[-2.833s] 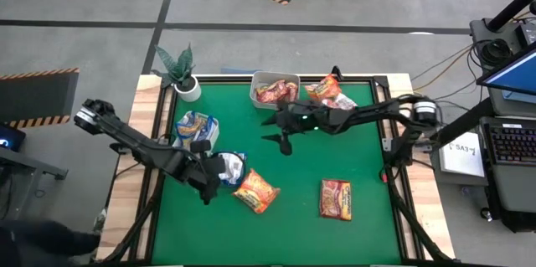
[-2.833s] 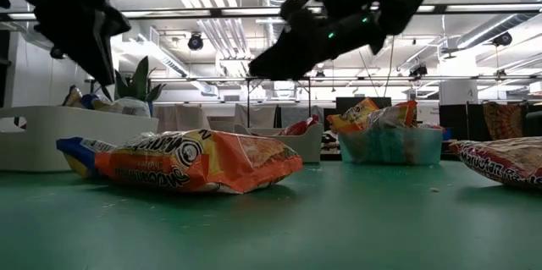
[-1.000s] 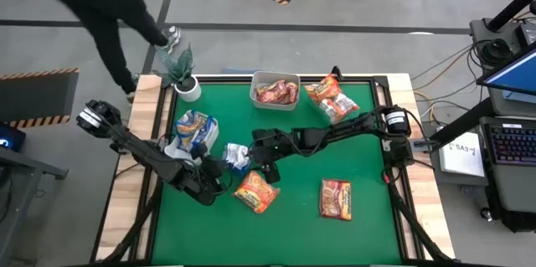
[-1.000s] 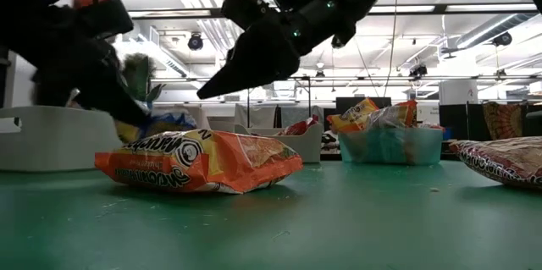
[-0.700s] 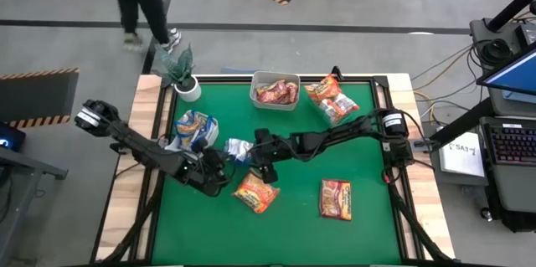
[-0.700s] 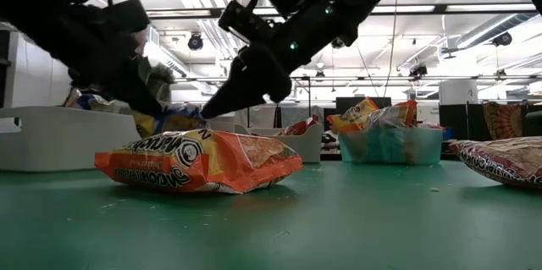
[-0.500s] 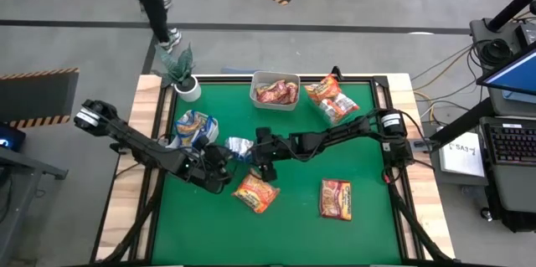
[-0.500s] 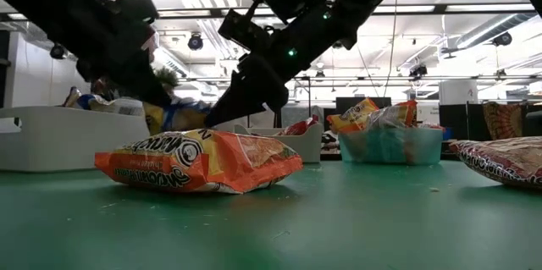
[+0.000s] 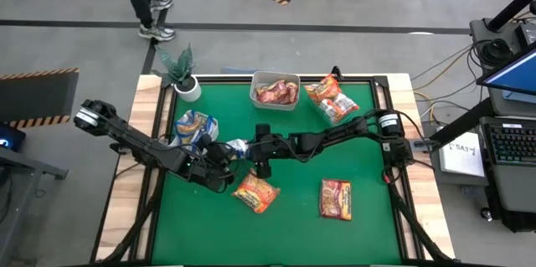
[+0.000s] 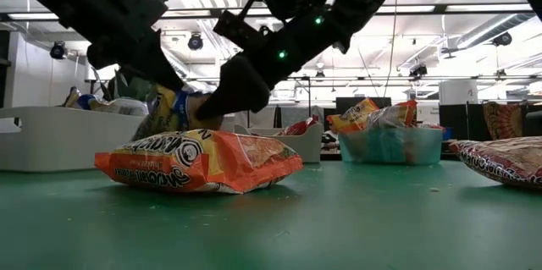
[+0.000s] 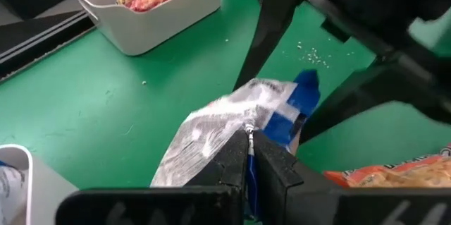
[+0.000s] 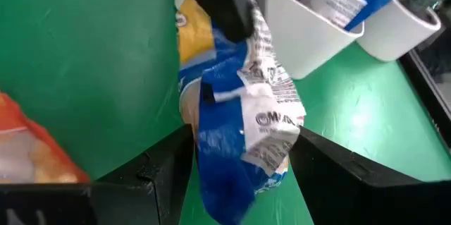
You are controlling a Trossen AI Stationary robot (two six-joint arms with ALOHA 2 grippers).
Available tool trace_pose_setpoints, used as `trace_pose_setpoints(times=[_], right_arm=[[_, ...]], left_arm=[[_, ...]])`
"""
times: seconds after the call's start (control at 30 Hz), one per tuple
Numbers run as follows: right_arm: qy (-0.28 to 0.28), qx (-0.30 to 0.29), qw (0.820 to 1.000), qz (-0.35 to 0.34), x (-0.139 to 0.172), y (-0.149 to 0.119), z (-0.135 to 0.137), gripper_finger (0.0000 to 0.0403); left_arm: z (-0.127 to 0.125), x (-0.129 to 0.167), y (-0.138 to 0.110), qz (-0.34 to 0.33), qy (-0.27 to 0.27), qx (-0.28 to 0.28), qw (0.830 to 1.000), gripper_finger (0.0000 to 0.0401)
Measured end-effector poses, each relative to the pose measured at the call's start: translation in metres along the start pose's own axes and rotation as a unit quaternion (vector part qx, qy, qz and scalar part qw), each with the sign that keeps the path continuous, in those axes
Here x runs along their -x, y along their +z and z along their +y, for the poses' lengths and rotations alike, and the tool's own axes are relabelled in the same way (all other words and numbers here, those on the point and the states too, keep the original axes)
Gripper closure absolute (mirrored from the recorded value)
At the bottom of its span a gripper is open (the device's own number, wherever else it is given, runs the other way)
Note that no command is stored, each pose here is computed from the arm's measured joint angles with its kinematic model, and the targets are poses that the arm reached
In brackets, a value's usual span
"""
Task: Sort Maruchan noodles
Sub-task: Put the blue noodle pack into the white bin
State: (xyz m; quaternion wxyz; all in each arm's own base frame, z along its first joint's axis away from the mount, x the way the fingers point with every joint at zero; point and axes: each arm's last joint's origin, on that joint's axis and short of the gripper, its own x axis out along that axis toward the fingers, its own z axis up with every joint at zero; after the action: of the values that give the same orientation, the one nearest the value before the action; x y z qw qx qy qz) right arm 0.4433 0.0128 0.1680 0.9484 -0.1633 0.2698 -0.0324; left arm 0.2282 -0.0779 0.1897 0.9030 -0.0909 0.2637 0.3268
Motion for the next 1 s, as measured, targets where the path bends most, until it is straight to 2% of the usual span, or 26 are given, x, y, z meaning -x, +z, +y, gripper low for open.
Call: trace_pose_setpoints(times=[0.27, 0.43, 0.63, 0.8, 0.9, 1.0], right_arm=[[0.001, 0.018, 1.000, 0.000, -0.017, -0.009, 0.006, 0.0206], [0.002, 0.019, 1.000, 0.006, -0.018, -0.010, 0.005, 0.0266], [0.001, 0.018, 1.000, 0.004, -0.013, -0.005, 0.003, 0.0374], [0.004, 0.000, 0.999, 0.033, -0.009, -0.002, -0.005, 0.0393], [0.002, -0.029, 0.999, 0.030, -0.005, 0.005, -0.017, 0.0394], [0.021, -0.061, 0.998, 0.014, -0.005, 0.011, -0.029, 0.0394]], left_arm=[[-0.003, 0.001, 0.007, -0.004, -0.009, -0.019, 1.000, 0.0401], [-0.003, 0.001, 0.010, -0.007, -0.008, -0.034, 0.999, 0.0401], [-0.004, 0.001, 0.012, -0.010, -0.006, -0.064, 0.998, 0.0401], [-0.008, 0.004, 0.021, -0.021, -0.007, -0.110, 0.994, 0.0401], [-0.008, 0.008, 0.032, 0.002, -0.058, -0.116, 0.992, 0.0392], [-0.003, 0.011, 0.040, 0.034, -0.120, -0.110, 0.986, 0.0364]])
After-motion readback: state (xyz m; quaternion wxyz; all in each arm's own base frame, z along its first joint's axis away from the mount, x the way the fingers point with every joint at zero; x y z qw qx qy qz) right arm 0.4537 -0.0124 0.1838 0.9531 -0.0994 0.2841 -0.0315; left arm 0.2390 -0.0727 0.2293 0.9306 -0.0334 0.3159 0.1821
